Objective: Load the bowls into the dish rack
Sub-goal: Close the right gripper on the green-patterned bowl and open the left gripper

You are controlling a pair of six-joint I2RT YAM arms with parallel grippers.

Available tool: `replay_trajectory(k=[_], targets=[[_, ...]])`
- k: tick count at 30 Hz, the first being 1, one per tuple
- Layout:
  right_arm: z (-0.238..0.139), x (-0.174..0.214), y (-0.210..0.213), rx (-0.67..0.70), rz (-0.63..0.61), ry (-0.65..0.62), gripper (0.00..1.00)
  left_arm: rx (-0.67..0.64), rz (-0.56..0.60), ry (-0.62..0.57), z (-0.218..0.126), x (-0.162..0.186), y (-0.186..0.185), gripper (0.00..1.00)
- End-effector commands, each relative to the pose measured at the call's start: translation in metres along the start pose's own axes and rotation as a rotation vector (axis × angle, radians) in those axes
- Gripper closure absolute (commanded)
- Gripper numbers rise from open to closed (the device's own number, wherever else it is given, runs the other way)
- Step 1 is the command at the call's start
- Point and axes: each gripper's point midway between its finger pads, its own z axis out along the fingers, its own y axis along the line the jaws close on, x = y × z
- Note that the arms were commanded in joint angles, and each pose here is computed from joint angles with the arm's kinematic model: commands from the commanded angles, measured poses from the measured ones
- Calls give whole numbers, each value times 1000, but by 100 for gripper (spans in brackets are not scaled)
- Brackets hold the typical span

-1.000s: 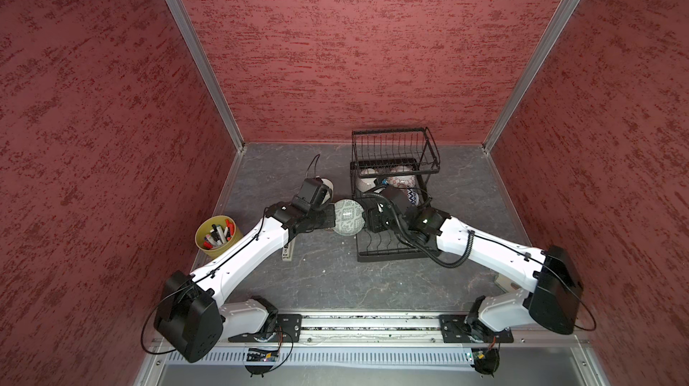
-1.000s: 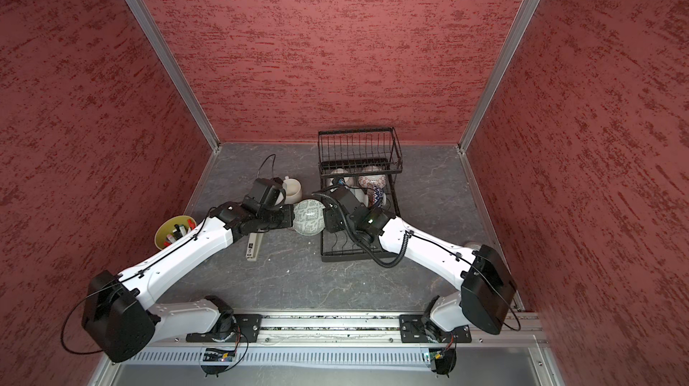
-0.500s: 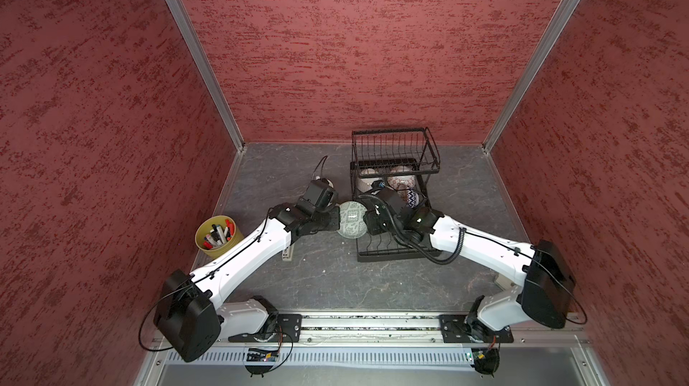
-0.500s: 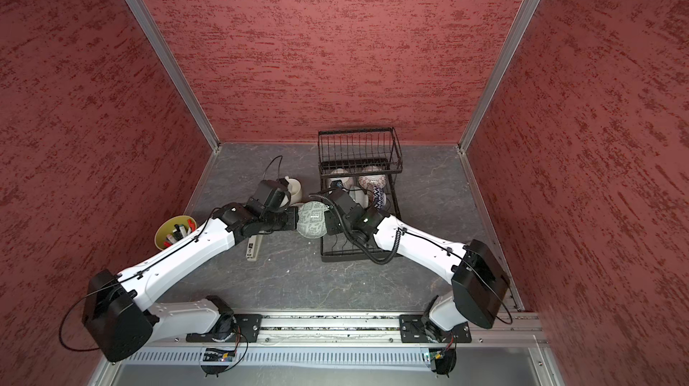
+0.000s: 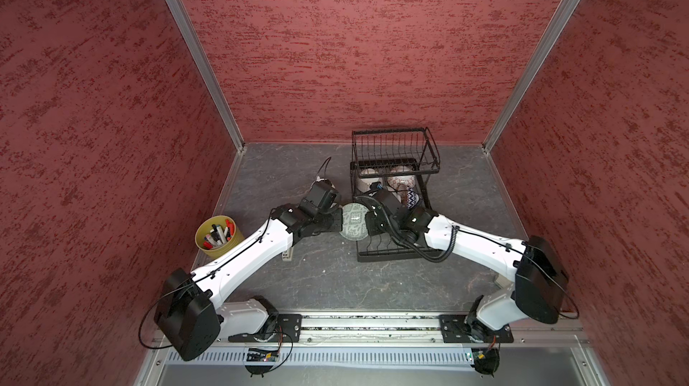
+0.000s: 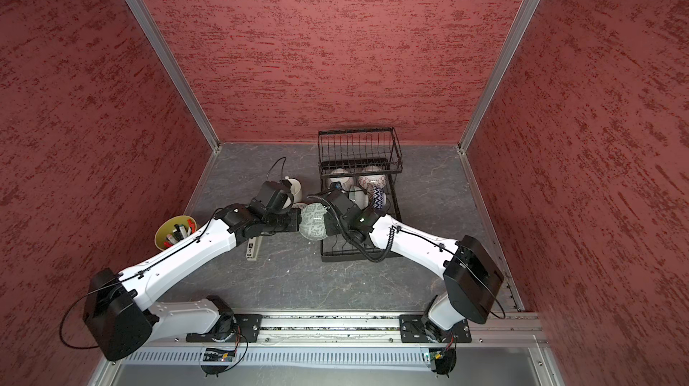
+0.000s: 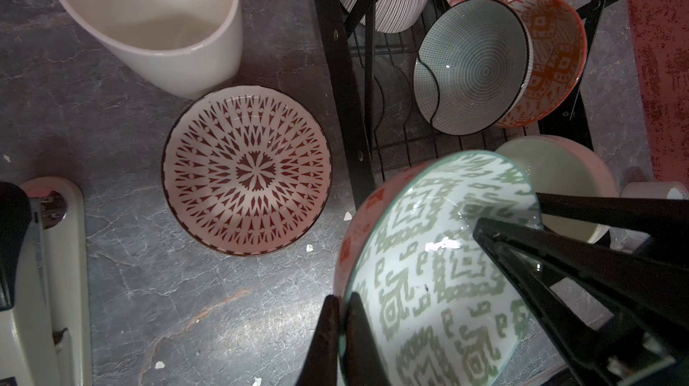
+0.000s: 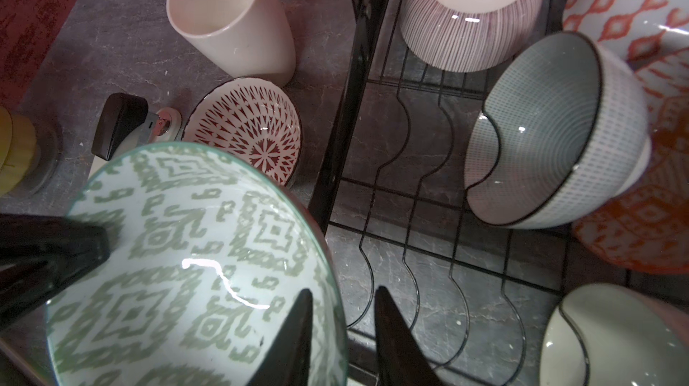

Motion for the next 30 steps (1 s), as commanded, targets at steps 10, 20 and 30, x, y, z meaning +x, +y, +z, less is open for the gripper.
replay_trajectory(k=[10, 20, 30], targets=[[0, -16, 2, 17, 26, -50, 100, 70, -19, -64, -2, -20, -21, 100], [-12, -25, -15, 114, 37, -89, 100, 72, -27, -56, 4, -16, -21, 42], [-41, -34, -55, 329, 9, -151, 100, 41, -44, -124, -14, -23, -10, 0]])
